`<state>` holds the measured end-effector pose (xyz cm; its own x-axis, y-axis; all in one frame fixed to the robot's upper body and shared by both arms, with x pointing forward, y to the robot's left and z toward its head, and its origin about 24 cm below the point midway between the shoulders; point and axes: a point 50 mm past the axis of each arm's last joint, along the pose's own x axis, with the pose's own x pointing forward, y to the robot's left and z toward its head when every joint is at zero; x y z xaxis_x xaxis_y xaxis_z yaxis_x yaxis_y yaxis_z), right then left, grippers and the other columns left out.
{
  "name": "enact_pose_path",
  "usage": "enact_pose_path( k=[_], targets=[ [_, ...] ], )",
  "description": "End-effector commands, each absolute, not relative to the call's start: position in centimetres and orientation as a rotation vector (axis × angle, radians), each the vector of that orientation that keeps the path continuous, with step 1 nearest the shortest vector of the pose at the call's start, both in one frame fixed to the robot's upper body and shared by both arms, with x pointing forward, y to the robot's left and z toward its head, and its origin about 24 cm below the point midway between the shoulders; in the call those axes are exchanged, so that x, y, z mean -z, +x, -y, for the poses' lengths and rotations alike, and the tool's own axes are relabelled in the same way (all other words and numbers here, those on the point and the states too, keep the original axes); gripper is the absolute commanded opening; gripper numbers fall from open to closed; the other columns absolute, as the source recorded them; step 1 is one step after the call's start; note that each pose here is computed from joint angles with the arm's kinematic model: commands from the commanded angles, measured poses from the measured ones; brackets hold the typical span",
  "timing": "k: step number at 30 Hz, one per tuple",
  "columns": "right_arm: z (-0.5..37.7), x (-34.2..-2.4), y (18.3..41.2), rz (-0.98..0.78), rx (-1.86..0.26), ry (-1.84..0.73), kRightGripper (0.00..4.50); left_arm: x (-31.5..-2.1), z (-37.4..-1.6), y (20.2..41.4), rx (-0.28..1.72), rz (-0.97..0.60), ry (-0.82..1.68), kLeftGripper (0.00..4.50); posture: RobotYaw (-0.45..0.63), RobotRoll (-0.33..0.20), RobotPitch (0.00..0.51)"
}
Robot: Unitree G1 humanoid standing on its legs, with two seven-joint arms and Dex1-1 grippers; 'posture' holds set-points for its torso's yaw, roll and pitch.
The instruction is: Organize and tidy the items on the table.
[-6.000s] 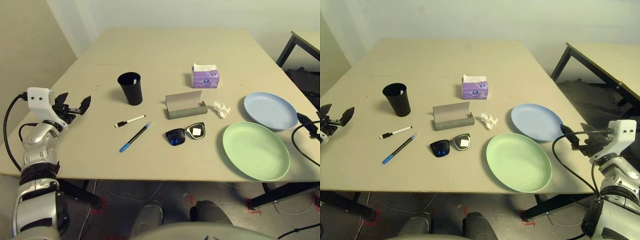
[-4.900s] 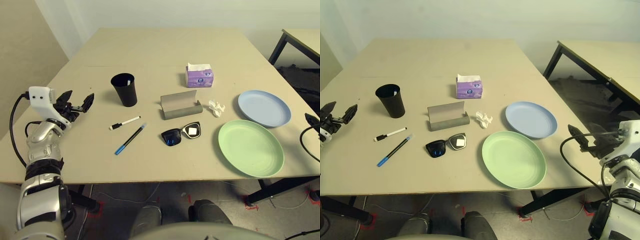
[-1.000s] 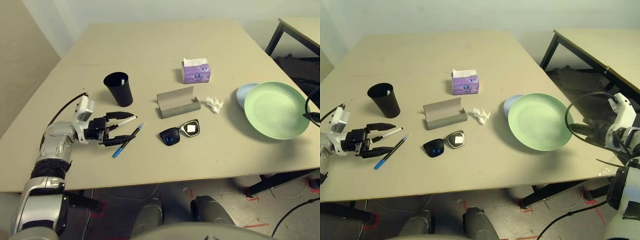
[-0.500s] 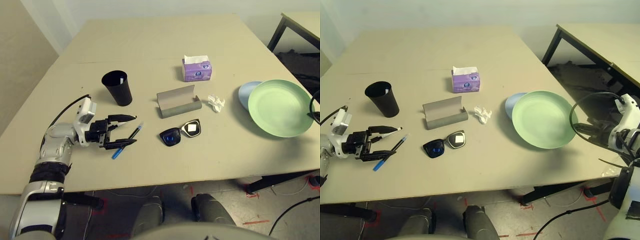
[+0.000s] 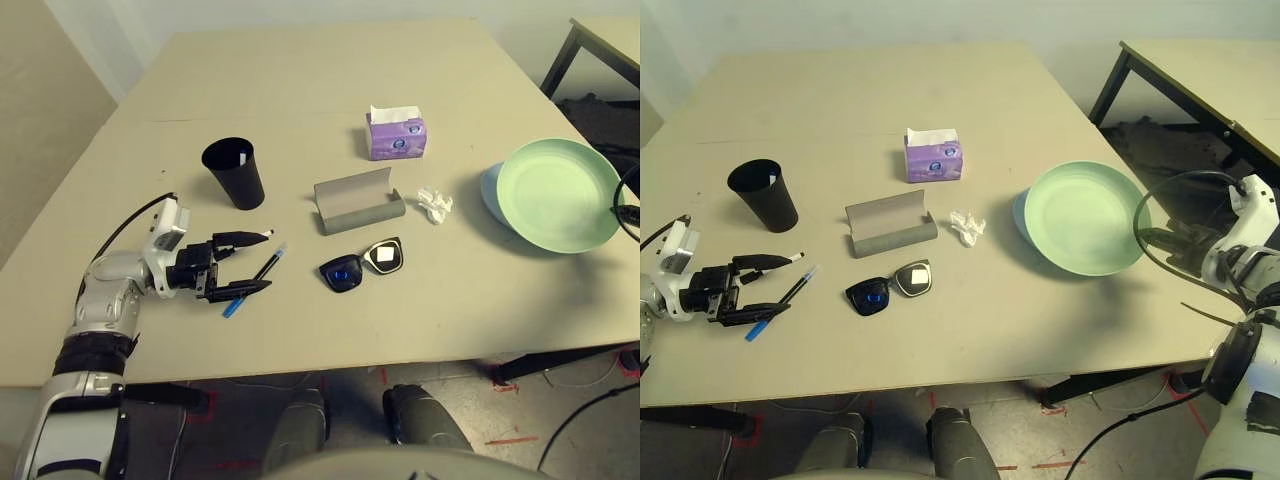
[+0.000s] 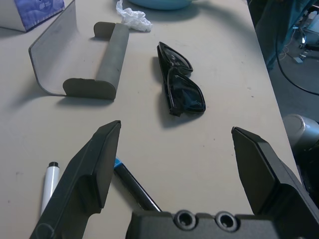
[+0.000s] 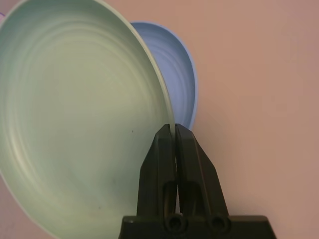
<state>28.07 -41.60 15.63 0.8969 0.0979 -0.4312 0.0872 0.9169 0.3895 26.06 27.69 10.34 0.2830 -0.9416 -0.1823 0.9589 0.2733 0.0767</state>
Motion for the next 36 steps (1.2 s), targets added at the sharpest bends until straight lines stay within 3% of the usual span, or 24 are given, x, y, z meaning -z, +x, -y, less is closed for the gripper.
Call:
enact_pose_path(
  k=[1,4,6,8,17,25,36],
  targets=[
    [41.5,-15.9,28.5,-0.422,0.008,0.417,0.06,-10.5,-27.9,25.7,1.275,-0.111,0.193,4.50,-0.04,0.000,0.114],
    [41.5,-15.8,28.6,-0.422,0.025,0.404,0.06,-10.4,-27.9,25.7,1.272,-0.113,0.192,4.50,-0.04,0.000,0.113],
    [41.5,-15.8,28.7,-0.424,0.034,0.393,0.51,-10.4,-27.9,25.7,1.271,-0.113,0.191,4.50,-0.05,0.000,0.113],
    [41.6,-15.8,28.7,-0.421,0.037,0.390,1.07,-10.5,-27.9,25.8,1.270,-0.113,0.191,4.50,-0.05,0.000,0.112],
    [43.2,-16.2,26.8,-0.408,0.032,0.348,4.43,-10.7,-27.9,26.4,1.277,-0.111,0.196,4.50,-0.07,0.000,0.107],
    [43.7,-14.3,23.7,-0.351,-0.244,-0.017,4.47,-10.7,-27.9,26.8,1.292,-0.118,0.196,4.50,-0.12,0.000,0.108],
    [37.9,-13.2,23.0,-0.159,-0.601,-0.150,4.47,-11.0,-28.7,27.2,1.270,-0.117,0.210,4.50,-0.10,0.000,0.094]
  ],
)
